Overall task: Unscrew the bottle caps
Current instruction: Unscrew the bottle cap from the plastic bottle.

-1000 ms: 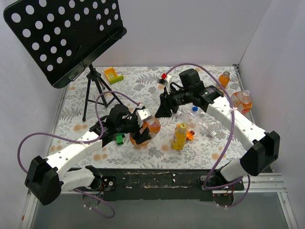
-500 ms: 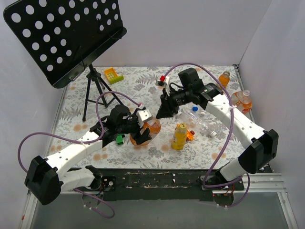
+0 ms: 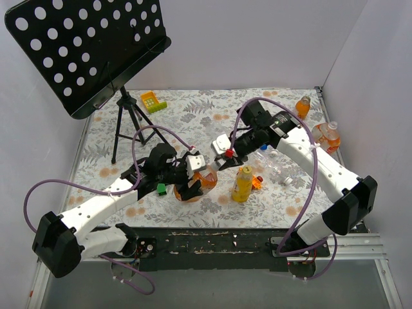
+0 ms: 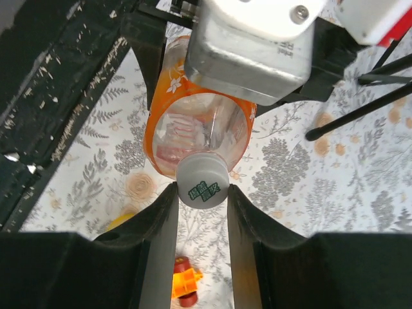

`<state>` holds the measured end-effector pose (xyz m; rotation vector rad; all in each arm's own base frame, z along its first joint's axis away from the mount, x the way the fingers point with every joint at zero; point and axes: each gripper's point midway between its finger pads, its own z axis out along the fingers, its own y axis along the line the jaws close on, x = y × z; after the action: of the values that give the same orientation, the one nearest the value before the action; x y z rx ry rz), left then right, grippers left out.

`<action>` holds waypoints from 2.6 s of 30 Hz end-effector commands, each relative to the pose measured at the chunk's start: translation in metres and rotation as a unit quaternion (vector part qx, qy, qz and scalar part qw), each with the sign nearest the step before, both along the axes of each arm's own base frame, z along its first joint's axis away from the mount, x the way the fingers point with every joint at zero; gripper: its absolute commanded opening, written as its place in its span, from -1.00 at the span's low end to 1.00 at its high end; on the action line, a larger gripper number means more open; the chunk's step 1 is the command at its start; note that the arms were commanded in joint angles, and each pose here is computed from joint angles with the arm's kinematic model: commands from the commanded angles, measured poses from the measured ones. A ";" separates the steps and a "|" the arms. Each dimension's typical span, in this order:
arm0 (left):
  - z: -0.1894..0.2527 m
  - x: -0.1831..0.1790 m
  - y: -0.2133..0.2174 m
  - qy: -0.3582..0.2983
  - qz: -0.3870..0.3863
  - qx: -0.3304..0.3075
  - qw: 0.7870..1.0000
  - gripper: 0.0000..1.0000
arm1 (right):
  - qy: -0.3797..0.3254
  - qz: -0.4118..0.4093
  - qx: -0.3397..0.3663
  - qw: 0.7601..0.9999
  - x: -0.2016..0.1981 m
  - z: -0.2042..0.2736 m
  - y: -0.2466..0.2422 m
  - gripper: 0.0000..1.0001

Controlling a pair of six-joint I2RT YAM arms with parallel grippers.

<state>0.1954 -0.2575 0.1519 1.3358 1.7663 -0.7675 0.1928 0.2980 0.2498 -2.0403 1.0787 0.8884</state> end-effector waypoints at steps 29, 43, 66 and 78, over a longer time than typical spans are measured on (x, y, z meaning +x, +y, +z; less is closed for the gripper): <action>0.057 0.021 -0.007 -0.049 0.035 -0.057 0.997 -1.00 | 0.309 -0.277 0.057 0.908 0.018 0.034 -0.002 0.39; 0.053 0.028 -0.014 -0.042 0.035 -0.054 0.997 -1.00 | 0.310 -0.284 0.034 0.907 0.022 0.028 0.015 0.19; 0.053 0.000 -0.012 -0.036 -0.031 -0.054 0.997 -1.00 | 0.032 0.073 0.045 0.996 -0.029 0.033 -0.004 -0.97; 0.041 0.003 -0.004 -0.041 -0.012 -0.035 0.998 -1.00 | -0.050 0.053 0.045 0.996 -0.016 0.022 0.017 -0.66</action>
<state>0.1839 -0.2543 0.1550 1.4037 1.7696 -0.7890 0.1769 0.3051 0.2557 -2.1732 0.7915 0.8206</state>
